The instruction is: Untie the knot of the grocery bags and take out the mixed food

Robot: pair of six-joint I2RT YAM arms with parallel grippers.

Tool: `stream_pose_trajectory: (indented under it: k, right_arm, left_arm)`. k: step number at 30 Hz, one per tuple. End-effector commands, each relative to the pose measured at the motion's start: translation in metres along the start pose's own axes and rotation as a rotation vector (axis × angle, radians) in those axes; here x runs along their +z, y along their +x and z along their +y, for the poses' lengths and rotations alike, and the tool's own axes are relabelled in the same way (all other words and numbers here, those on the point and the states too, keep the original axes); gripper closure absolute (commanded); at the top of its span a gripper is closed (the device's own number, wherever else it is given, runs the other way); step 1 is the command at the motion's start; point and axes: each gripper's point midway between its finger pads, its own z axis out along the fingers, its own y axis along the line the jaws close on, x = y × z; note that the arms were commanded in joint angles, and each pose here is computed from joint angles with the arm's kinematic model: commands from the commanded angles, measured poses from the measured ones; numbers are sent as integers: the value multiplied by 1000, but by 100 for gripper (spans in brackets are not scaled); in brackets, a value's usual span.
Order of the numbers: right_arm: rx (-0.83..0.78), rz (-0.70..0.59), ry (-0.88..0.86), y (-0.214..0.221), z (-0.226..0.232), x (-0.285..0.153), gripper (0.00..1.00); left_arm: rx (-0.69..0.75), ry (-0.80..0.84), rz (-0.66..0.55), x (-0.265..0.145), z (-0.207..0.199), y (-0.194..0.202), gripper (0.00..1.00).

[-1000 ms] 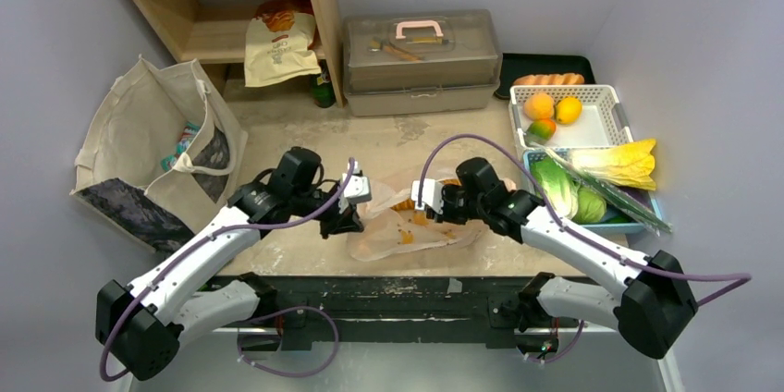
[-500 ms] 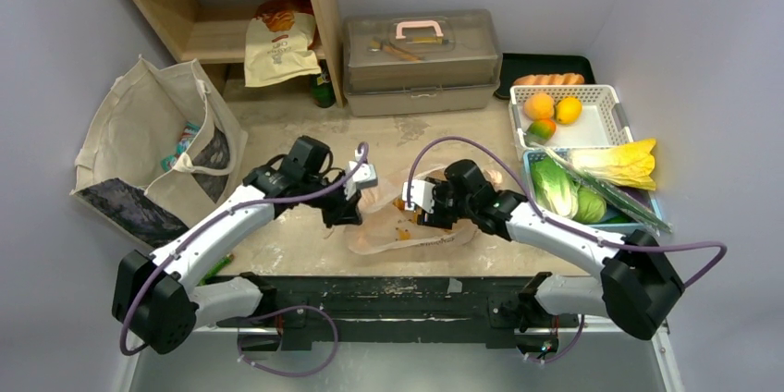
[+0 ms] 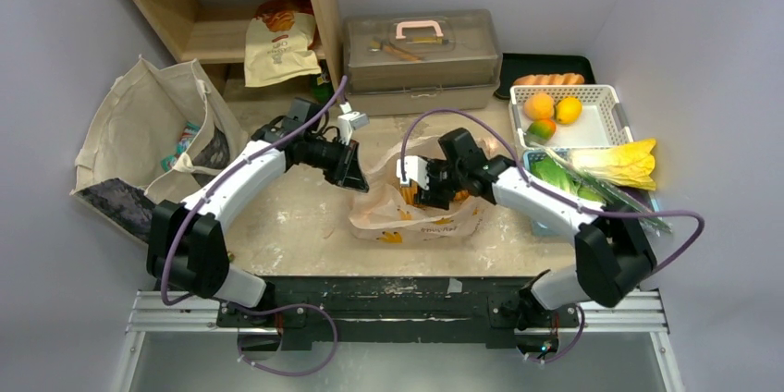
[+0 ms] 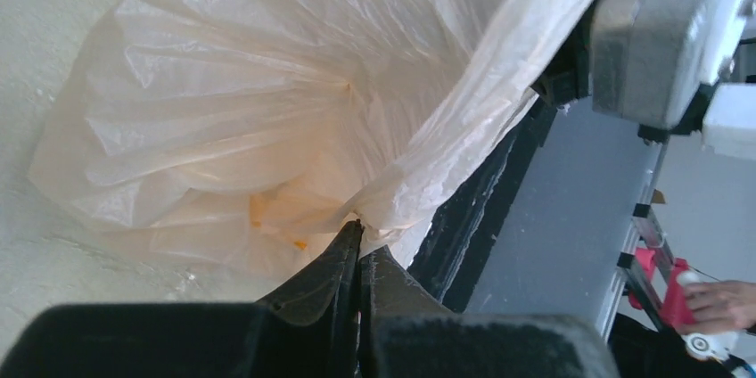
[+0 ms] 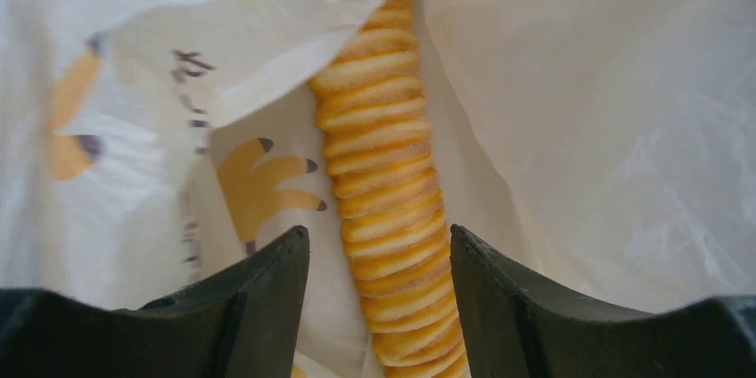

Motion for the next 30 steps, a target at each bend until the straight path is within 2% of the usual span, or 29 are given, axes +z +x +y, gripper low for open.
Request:
stream_pose_trajectory:
  k: [1,5,17,22,24,26,27,30]
  right_arm:
    - [-5,17,-165,2,-2,2,42]
    - [4,52,-179,14,-15,12,34]
    - [-57,197,-232,72,-6,41,36]
    - [-50,256,-277,87,-1,43,53]
    - [-54,270,-252,84,-9,40,70]
    - [-57,265,-217,73,-20,35,93]
    - [-58,257,-200,63,-26,31,100]
    - [-61,214,-159,28,-39,11,100]
  left_arm:
    - [-76,58,17,-4,-12,-5,100]
    - [-99,44,21,-3,-3,-9,100]
    - [-153,22,39,2,13,-14,100]
    - [-154,20,41,2,14,-16,100]
    - [-152,18,40,2,14,-17,100]
    - [-151,12,39,2,15,-17,100]
    - [-151,10,39,2,16,-17,100]
    - [-157,0,33,3,17,-17,100]
